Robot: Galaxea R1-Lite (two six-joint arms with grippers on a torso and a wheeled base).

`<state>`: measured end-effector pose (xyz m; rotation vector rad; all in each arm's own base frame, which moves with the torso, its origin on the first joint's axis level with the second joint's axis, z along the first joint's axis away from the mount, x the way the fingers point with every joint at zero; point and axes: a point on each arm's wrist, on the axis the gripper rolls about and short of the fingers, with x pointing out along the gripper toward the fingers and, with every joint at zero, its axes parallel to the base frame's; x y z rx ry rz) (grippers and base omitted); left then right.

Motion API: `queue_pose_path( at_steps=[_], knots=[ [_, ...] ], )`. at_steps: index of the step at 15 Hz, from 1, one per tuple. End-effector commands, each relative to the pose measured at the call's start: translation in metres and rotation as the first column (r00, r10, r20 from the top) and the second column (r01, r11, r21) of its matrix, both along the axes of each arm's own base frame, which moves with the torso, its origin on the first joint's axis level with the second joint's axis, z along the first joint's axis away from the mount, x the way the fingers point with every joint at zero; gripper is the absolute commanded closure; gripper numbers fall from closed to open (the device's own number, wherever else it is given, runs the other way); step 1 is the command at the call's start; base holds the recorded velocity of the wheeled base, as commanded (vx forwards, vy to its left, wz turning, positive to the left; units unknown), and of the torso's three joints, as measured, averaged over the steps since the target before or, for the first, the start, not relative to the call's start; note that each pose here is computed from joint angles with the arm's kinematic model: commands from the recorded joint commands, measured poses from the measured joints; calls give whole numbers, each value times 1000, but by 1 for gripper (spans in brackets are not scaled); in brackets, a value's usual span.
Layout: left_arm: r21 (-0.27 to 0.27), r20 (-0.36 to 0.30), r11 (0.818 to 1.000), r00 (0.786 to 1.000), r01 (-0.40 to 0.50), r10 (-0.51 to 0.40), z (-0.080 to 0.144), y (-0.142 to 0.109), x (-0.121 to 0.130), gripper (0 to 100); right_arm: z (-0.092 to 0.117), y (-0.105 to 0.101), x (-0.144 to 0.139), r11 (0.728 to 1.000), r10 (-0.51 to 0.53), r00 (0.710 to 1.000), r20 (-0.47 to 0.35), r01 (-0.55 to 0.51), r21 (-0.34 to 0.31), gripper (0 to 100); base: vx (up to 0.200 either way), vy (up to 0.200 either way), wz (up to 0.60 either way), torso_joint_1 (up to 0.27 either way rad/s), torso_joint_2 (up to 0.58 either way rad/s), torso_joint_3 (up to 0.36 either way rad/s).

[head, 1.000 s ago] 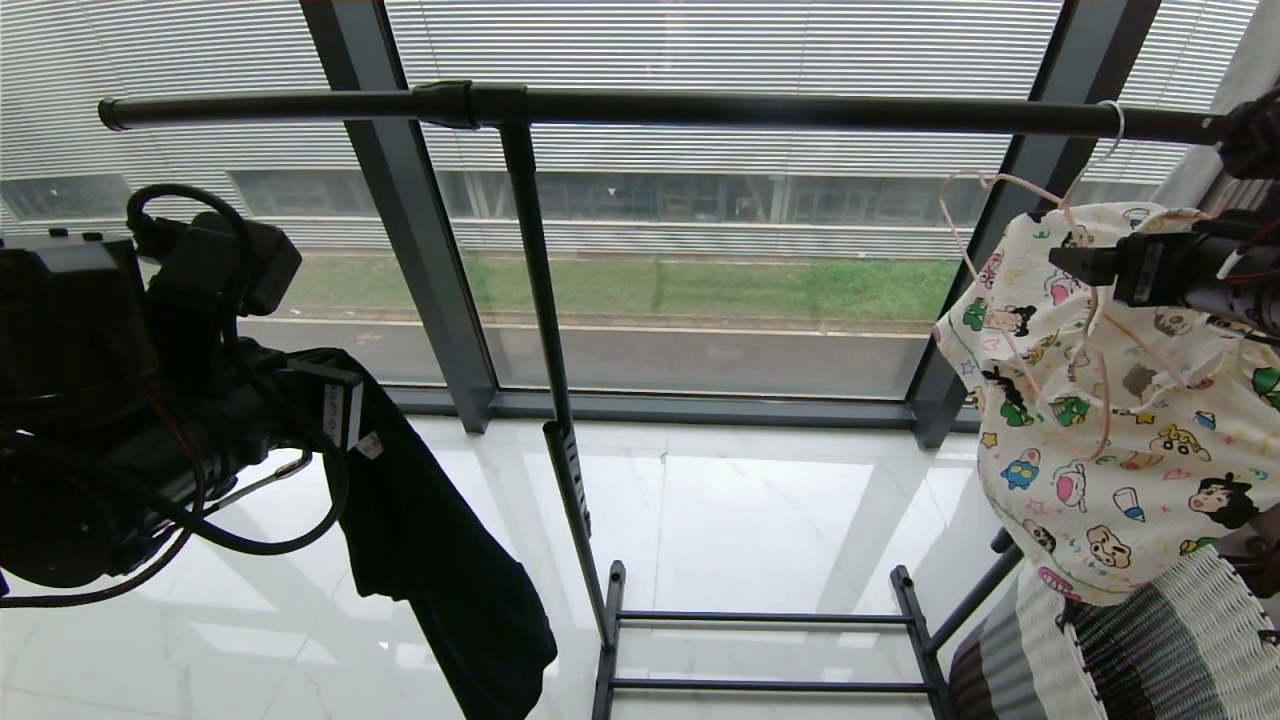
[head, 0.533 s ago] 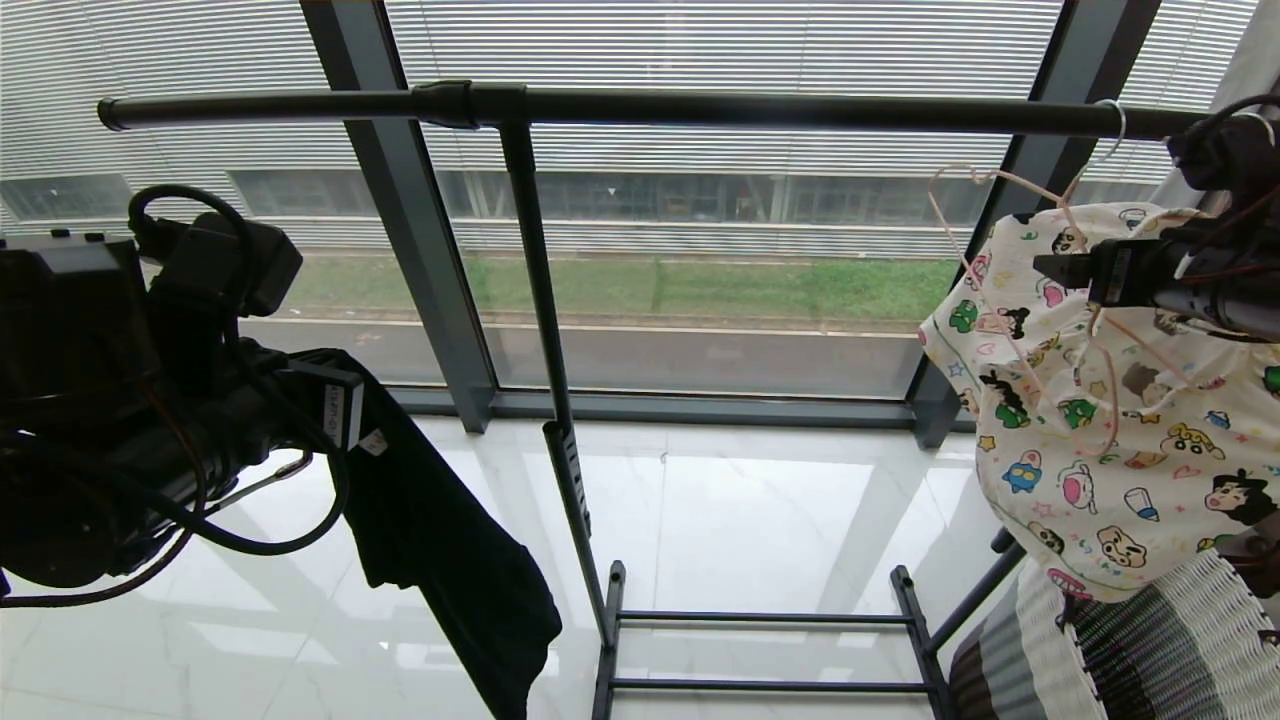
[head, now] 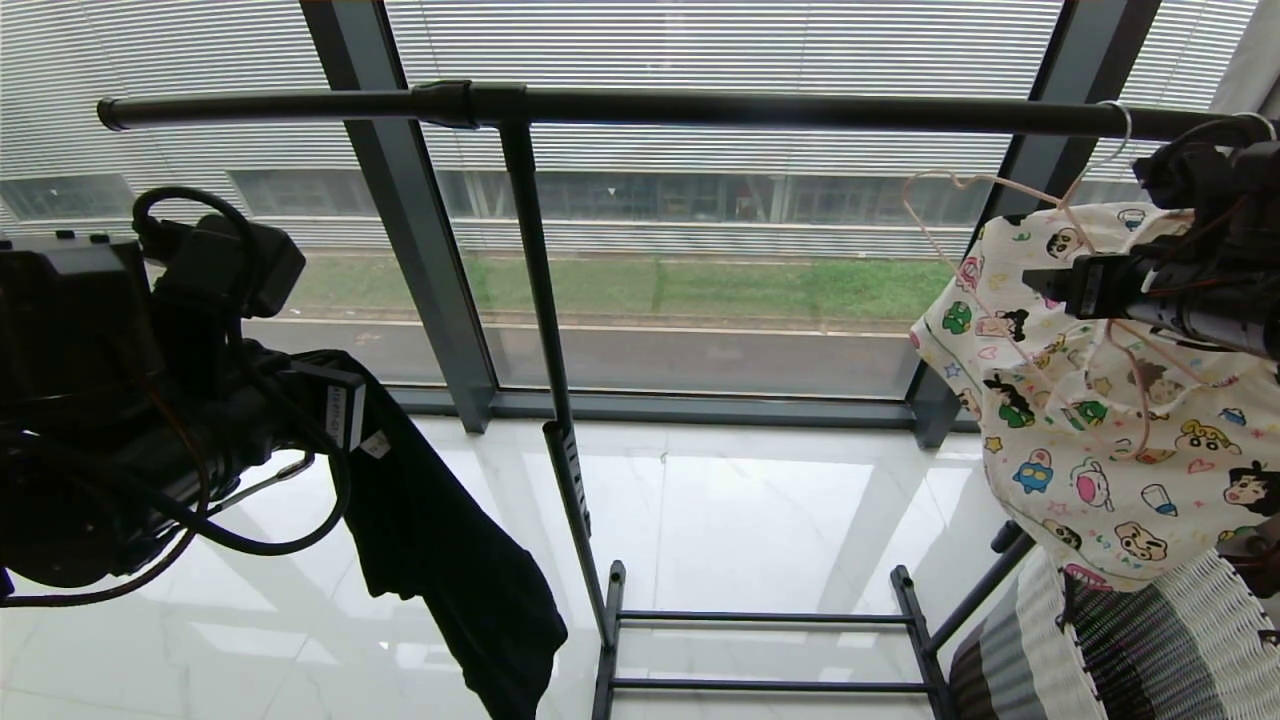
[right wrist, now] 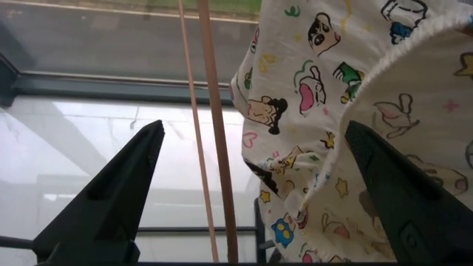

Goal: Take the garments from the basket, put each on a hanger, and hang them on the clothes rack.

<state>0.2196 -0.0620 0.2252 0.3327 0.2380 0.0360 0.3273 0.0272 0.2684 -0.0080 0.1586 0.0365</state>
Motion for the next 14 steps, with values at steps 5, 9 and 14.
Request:
queue_pose_path(
  at_steps=[5,9,14],
  knots=[
    [1,-2,1000,1000,0,0,-1,0,0,100,-1,1,1,1000,3,1000,-4,-3,0,100,0,0,0,0,0,0],
    [1,-2,1000,1000,0,0,-1,0,0,100,3,0,2,1000,0,1000,13,0,1,100,0,0,0,0,0,0],
    [1,0,1000,1000,0,0,0,0,1,100,15,1,1,995,29,995,99,-19,-99,100,0,0,0,0,0,0]
  ],
)
